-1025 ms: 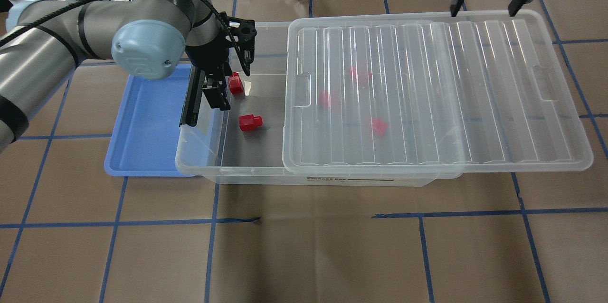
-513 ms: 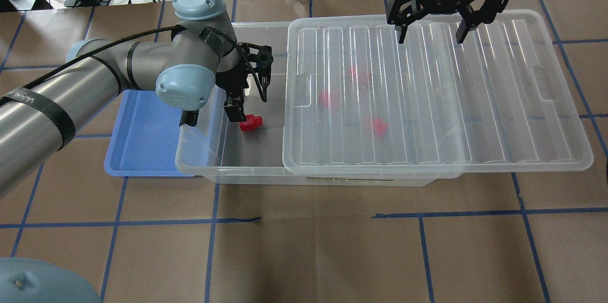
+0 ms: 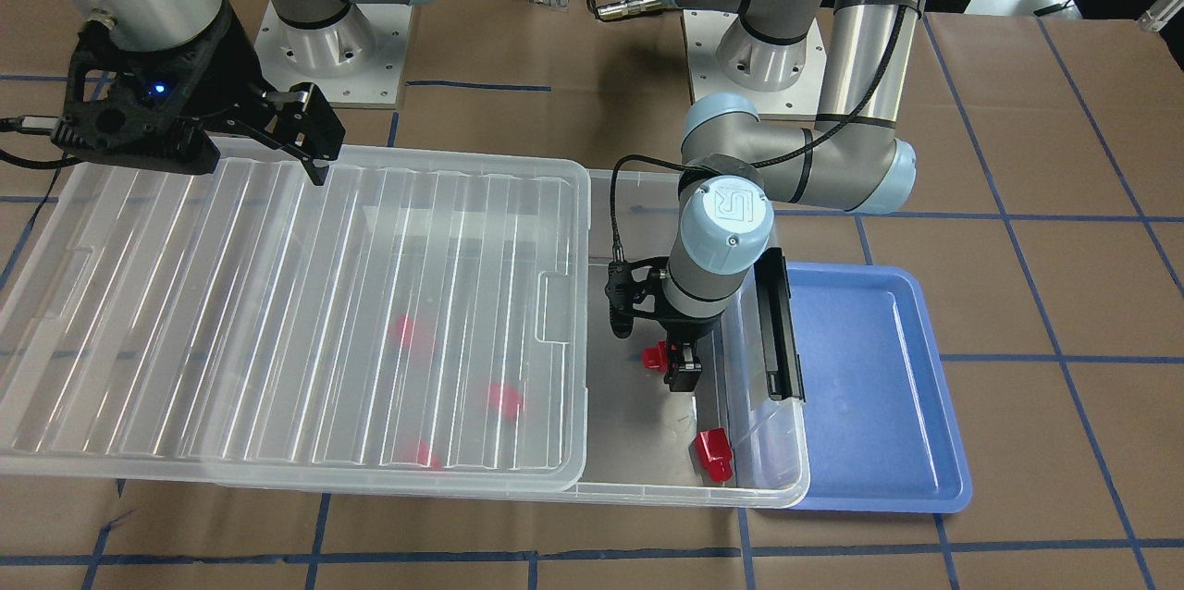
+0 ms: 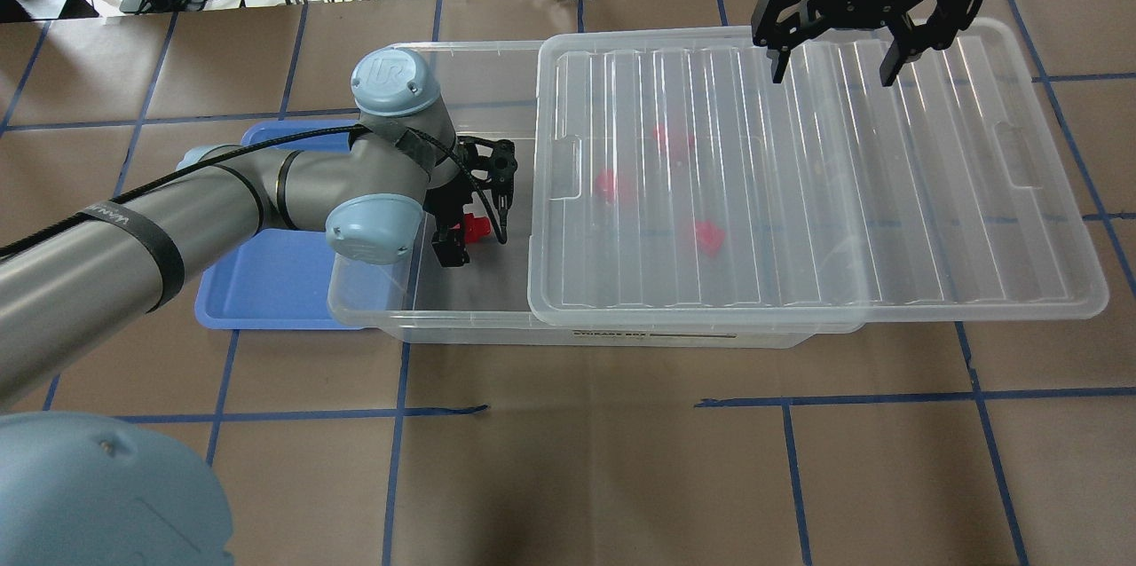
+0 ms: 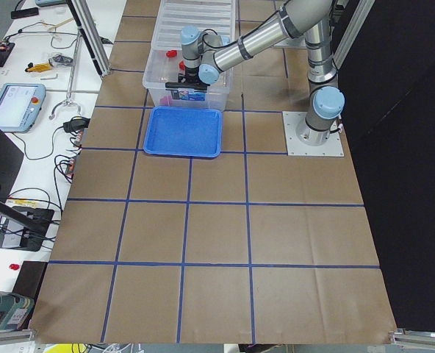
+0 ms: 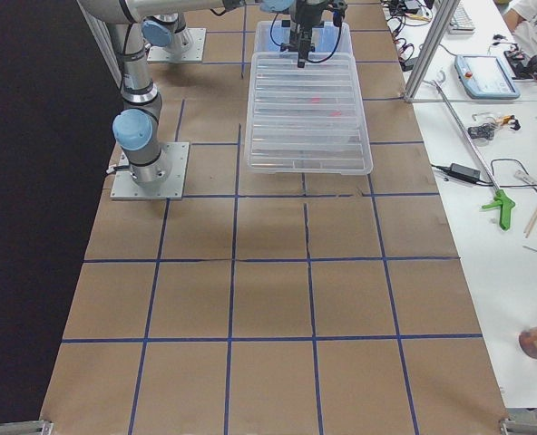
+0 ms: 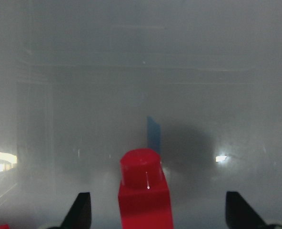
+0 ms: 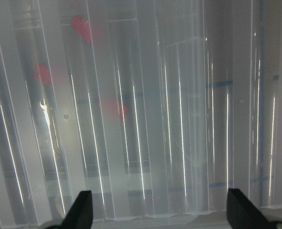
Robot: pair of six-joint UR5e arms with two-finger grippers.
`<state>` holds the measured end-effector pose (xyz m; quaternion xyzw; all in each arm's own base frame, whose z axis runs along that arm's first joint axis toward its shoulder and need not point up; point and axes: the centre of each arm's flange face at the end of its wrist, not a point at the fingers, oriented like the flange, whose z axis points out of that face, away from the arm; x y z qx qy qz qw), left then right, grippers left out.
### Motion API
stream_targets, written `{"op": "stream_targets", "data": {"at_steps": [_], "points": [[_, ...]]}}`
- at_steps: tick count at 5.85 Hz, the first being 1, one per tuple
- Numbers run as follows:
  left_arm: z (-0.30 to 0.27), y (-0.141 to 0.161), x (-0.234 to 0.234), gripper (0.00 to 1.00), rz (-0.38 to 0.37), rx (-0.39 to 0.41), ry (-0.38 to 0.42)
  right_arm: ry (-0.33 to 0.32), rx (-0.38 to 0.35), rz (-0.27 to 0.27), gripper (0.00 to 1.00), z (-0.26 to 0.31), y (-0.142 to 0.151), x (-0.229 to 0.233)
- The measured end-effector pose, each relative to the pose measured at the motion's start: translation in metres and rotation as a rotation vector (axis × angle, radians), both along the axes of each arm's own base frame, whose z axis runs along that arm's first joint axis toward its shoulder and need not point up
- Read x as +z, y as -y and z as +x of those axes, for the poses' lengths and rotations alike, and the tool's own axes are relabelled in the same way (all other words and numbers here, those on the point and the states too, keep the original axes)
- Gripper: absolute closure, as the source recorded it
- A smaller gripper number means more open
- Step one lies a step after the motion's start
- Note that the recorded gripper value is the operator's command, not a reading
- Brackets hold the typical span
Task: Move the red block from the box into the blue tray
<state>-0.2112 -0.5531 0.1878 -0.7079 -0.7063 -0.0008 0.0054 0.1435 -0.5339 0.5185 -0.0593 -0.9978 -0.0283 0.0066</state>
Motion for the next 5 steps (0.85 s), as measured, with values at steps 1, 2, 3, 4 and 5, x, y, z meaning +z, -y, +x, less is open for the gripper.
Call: {"op": "stream_targets", "data": {"at_steps": [1, 2, 3, 4, 5], "points": [[-0.001, -0.0011, -0.0049, 0.64, 0.001, -0.005, -0.001, 0.002, -0.004, 0.0, 0.0, -0.0021, -0.0017, 0.0002], [-0.0016, -0.0013, -0.0088, 0.68, 0.005, -0.02, -0.001, 0.004, -0.003, -0.002, 0.0, -0.001, -0.0034, 0.0019], [-0.0027, -0.0024, -0.0093, 0.7, 0.005, -0.04, -0.001, 0.011, -0.001, -0.005, 0.0, 0.001, -0.0049, 0.0035], [-0.0044, -0.0035, -0.0077, 0.69, 0.003, -0.048, 0.0, 0.022, -0.001, -0.005, 0.0, 0.0025, -0.0053, 0.0039], [-0.0064, -0.0032, 0.0004, 0.69, -0.009, -0.053, -0.001, 0.028, -0.002, -0.005, 0.0, 0.0033, -0.0055, 0.0041]]}}
